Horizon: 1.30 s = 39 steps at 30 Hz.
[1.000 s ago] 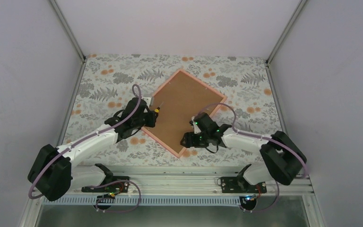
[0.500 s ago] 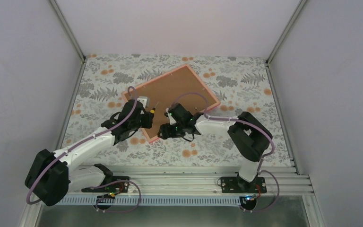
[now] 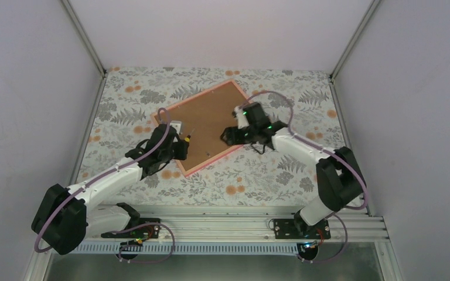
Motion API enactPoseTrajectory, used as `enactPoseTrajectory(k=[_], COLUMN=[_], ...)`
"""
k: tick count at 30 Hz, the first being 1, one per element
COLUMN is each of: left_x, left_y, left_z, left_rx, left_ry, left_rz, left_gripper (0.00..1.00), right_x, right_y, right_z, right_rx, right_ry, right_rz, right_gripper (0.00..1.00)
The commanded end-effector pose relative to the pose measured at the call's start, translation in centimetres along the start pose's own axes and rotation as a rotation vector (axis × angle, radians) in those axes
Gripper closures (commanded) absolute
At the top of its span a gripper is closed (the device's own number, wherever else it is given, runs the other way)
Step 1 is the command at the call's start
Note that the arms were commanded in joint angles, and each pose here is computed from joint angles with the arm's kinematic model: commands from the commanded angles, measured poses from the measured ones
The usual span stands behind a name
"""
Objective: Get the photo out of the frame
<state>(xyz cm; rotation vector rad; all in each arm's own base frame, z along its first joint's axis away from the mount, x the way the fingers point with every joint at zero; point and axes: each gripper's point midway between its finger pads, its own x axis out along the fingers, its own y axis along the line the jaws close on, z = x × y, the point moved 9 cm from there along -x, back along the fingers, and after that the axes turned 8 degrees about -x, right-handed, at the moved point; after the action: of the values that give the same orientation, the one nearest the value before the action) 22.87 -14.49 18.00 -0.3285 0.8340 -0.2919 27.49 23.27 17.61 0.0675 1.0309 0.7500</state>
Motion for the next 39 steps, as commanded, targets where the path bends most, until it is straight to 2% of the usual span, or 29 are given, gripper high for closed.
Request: enactPoseTrajectory(k=[1,7,12,17,26,39], left_x=[0.1,0.6,1.0,1.4,2.1,2.1], left_y=[-0.4,-0.8,-1.0,-1.3,-1.5,-2.1], left_z=[0.6,0.6,0.5,0.7,0.7,0.6], left_rx=[0.021,0.027,0.033,0.044,0.052,0.053], left_ry=[-0.014,0.008,0.024,0.034,0.059,0.079], left_rz=[-0.022,-0.053,-0.071,-0.080,-0.094,-0.148], left_gripper=[0.98,0.98,0.98,0.98,0.97,0.97], right_x=[-2.6,-3.1,-3.0,-1.2,1.5,1.5], right_y=[-5.0,-12.7,-17.2,-20.5,-22.1,-18.3], right_z=[2.2,4.8,6.4,6.8,5.8,1.6], right_rx=[-0.019,0.068,0.102,0.132,0.144,0.163], right_ry=[-0.081,-0.135,-0.174,-0.149,-0.083,-0.025], right_rz=[-0.098,-0.173,-0.217,-0.223,-0.188,-0.047], right_gripper=[0.28,0.29,0.29,0.29,0.30,0.34])
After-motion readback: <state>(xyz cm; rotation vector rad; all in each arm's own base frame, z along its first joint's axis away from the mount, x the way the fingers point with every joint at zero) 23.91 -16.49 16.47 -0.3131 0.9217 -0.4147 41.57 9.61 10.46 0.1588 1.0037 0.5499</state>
